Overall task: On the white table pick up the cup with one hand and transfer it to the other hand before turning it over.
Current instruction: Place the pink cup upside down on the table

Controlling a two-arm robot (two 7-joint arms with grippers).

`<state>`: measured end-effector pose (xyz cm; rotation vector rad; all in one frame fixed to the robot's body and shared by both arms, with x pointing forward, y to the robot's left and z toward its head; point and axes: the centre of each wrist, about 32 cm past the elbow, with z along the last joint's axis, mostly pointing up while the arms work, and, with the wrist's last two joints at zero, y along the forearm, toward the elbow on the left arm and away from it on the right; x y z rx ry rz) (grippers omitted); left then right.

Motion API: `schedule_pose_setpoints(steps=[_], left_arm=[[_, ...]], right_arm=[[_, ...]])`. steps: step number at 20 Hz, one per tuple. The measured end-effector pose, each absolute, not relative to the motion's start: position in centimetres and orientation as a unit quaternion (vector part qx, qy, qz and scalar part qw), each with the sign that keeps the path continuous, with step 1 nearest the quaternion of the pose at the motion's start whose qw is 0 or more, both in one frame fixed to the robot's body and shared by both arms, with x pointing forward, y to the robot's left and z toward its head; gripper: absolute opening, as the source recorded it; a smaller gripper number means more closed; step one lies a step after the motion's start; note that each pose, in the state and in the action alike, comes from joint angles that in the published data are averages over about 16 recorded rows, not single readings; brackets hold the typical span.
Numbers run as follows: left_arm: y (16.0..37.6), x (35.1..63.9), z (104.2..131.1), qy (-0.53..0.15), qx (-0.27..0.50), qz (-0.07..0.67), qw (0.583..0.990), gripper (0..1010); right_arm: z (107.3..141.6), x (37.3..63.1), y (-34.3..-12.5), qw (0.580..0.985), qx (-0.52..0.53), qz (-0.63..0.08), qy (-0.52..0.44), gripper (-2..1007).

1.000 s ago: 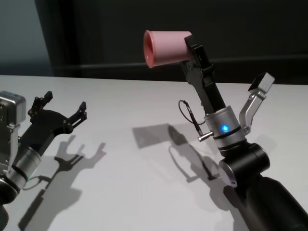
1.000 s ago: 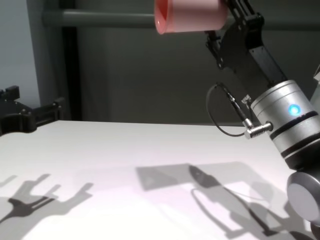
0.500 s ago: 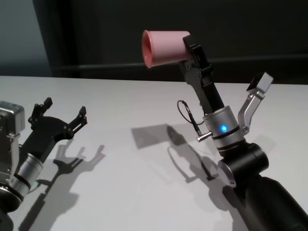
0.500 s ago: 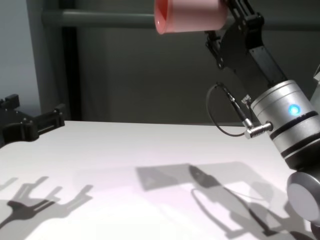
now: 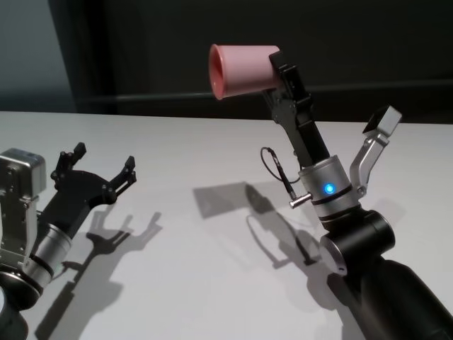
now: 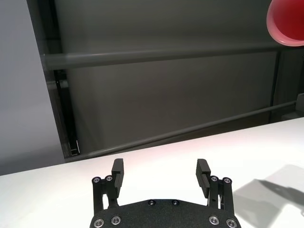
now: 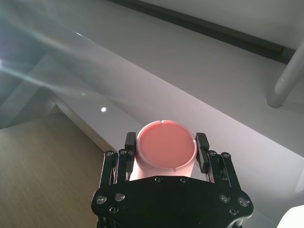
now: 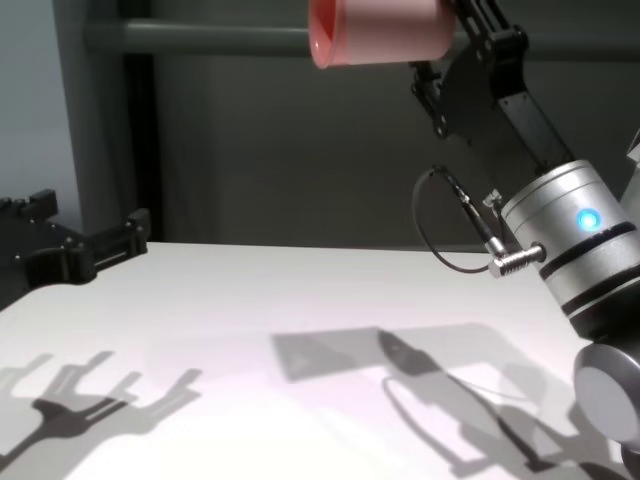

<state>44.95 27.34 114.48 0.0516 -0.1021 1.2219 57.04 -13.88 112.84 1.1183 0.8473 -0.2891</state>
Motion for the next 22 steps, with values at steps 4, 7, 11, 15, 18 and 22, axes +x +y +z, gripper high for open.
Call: schedule_pose_setpoints(steps=[4,7,11,15,18,22], left_arm=[[26.9,45.5,114.5,-0.052,0.022,0.565,0.823,1001],[26.6,45.8,114.5,-0.054,0.021,0.559,0.827,1001],[26.3,46.2,114.6,-0.055,0.020,0.553,0.831,1001],[26.2,46.4,114.5,-0.054,0.019,0.550,0.833,1001],[26.1,46.4,114.5,-0.052,0.019,0.549,0.834,1001],[26.1,46.4,114.5,-0.051,0.019,0.549,0.834,1001]], right_arm=[[112.8,57.0,-13.9,0.754,0.513,-0.133,0.388,733],[112.8,57.0,-13.9,0.754,0.513,-0.133,0.388,733],[112.8,57.0,-13.9,0.754,0.513,-0.133,0.388,732],[112.8,57.0,-13.9,0.754,0.513,-0.133,0.388,732],[112.8,57.0,-13.9,0.754,0.513,-0.133,0.388,733],[112.9,56.9,-14.0,0.755,0.511,-0.135,0.388,732]])
